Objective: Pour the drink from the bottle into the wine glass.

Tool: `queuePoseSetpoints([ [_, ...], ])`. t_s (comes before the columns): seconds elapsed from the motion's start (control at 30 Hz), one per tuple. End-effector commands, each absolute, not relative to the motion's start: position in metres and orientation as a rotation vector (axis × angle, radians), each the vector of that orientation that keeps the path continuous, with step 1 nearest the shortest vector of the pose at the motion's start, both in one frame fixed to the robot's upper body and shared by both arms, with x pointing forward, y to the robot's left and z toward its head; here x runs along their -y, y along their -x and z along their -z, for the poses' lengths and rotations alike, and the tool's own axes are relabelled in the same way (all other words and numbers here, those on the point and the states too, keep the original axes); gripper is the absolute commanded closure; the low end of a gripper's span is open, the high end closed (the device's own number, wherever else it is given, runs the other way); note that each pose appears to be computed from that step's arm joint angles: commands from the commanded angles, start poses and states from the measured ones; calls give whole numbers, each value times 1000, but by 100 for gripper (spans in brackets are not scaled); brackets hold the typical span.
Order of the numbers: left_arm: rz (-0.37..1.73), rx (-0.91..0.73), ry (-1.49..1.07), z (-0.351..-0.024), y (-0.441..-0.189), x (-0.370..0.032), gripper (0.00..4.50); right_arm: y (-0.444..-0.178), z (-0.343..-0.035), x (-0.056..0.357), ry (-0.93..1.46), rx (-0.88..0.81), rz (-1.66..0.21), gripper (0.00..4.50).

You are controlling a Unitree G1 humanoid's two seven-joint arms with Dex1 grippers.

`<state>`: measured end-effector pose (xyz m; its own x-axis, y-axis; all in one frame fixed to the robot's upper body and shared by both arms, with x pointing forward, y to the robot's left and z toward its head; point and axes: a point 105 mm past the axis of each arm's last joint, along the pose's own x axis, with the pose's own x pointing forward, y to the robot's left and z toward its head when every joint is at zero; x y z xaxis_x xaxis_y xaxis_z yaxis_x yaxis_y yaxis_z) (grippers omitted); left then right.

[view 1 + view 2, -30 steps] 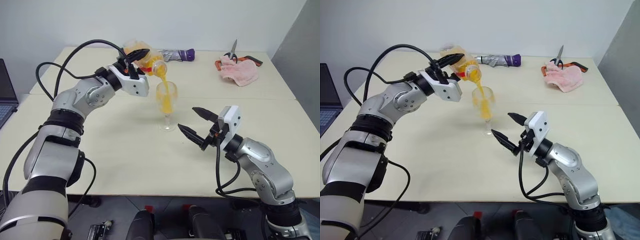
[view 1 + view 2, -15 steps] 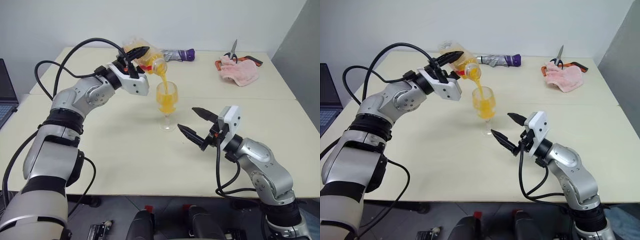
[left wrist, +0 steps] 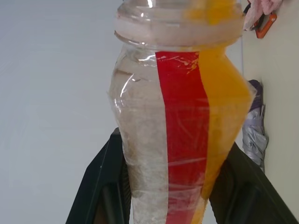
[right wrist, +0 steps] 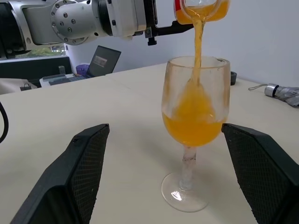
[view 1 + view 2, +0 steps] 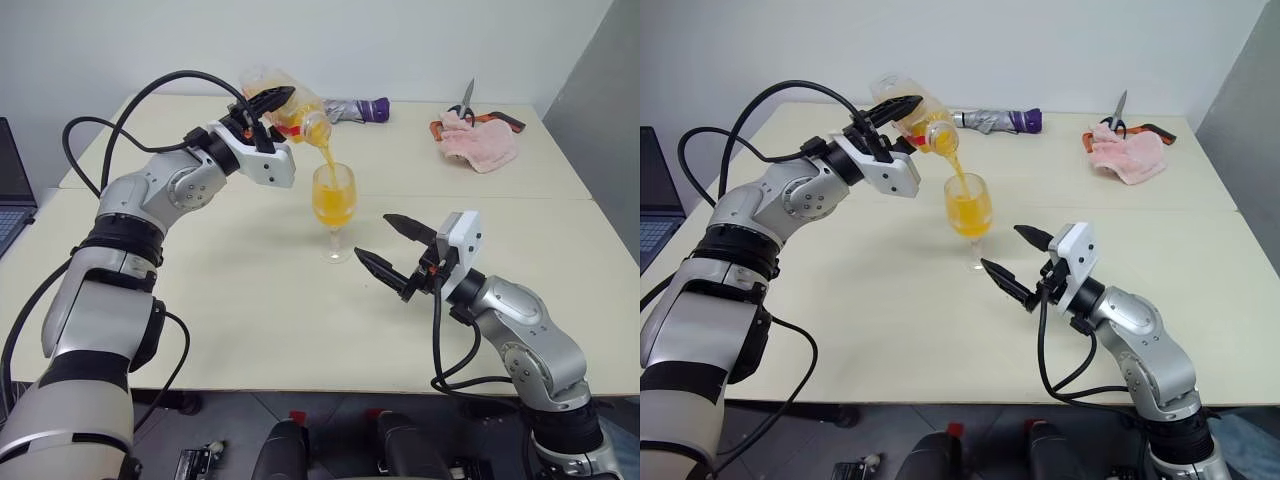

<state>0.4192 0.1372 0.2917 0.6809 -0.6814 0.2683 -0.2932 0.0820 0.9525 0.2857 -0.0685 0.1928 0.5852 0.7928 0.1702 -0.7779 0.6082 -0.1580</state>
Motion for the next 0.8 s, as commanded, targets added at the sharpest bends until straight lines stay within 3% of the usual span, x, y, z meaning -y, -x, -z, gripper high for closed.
queuePoseSetpoints([
  [0.03,283,931,-1507,-322,-413,-135,279,-278,-207,65,73,295,-934,38],
  [0.53,278,919,-1488,-320,-415,-136,279,-278,-206,65,76,292,-936,38],
  [0.8,345,827,-1328,-307,-420,-136,279,-278,-206,64,73,294,-940,38],
])
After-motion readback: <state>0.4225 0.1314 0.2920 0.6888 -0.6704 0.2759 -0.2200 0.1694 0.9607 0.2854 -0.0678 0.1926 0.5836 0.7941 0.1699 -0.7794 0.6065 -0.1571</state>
